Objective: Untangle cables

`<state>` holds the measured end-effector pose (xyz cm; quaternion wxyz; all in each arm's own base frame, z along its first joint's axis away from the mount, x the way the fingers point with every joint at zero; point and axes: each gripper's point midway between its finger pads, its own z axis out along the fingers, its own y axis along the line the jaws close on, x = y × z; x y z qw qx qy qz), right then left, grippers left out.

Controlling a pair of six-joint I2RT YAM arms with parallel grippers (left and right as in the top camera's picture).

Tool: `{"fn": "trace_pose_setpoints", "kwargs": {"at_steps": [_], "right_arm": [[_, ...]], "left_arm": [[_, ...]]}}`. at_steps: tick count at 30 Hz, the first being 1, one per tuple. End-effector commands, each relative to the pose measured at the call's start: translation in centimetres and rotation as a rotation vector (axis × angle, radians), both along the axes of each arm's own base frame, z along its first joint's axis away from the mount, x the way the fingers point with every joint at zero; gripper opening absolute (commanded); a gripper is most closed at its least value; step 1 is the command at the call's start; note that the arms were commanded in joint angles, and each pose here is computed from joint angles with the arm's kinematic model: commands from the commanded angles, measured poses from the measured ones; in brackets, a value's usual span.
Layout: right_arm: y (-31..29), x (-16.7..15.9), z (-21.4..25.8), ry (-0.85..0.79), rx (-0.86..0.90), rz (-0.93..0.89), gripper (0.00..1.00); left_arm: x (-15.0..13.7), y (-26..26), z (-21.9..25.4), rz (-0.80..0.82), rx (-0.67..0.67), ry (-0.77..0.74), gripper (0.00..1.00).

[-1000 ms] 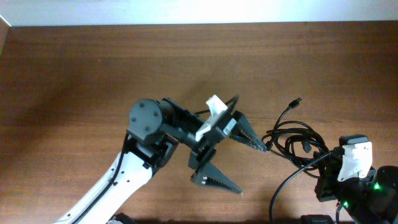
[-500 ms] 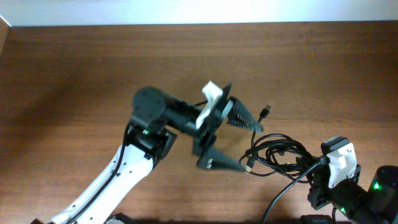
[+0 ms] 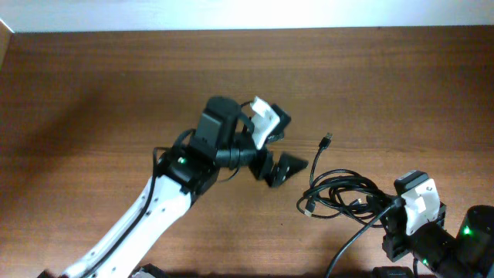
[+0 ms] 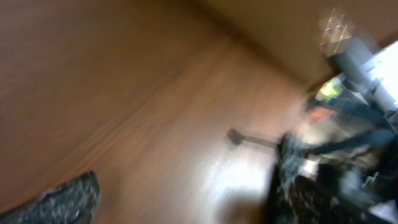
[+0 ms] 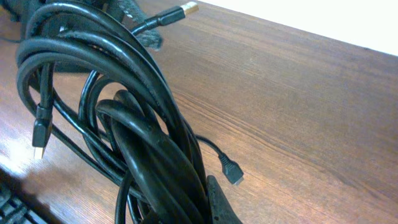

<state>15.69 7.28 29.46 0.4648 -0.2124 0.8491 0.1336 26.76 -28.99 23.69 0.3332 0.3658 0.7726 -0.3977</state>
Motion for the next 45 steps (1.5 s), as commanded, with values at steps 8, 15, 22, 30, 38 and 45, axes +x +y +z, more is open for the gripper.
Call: {"fn": "trace_pose_setpoints", "kwargs": {"at_steps": [8,15,22,30,38,45], "right_arm": [[2.2,0.4,-1.5,0.099,0.018,0.181,0.04],[2.9,0.5,-1.4,0.094,0.025,0.244,0.04],[3.8,0.2,-0.8,0.076,0.066,0.293,0.04],[3.8,0.2,-0.8,0.078,0.066,0.291,0.04],[3.8,0.6,-0.5,0.055,0.063,0.291,0.04],[2.0,2.4,-0.4,0.004,-0.031,0.202,0.04]], "left_arm": [[-2.5,4.3,8.8,-0.023,0.143,-0.530,0.99],[-4.6,5.1,10.6,-0.057,0.113,-0.589,0.99],[-5.6,3.3,10.3,-0.165,0.036,-0.541,0.99],[-7.7,1.6,12.0,-0.302,-0.122,-0.506,0.99],[-7.7,1.3,11.5,-0.248,-0.161,-0.304,0.99],[-7.8,-0.5,10.2,-0.214,-0.158,-0.145,0.99]]}}
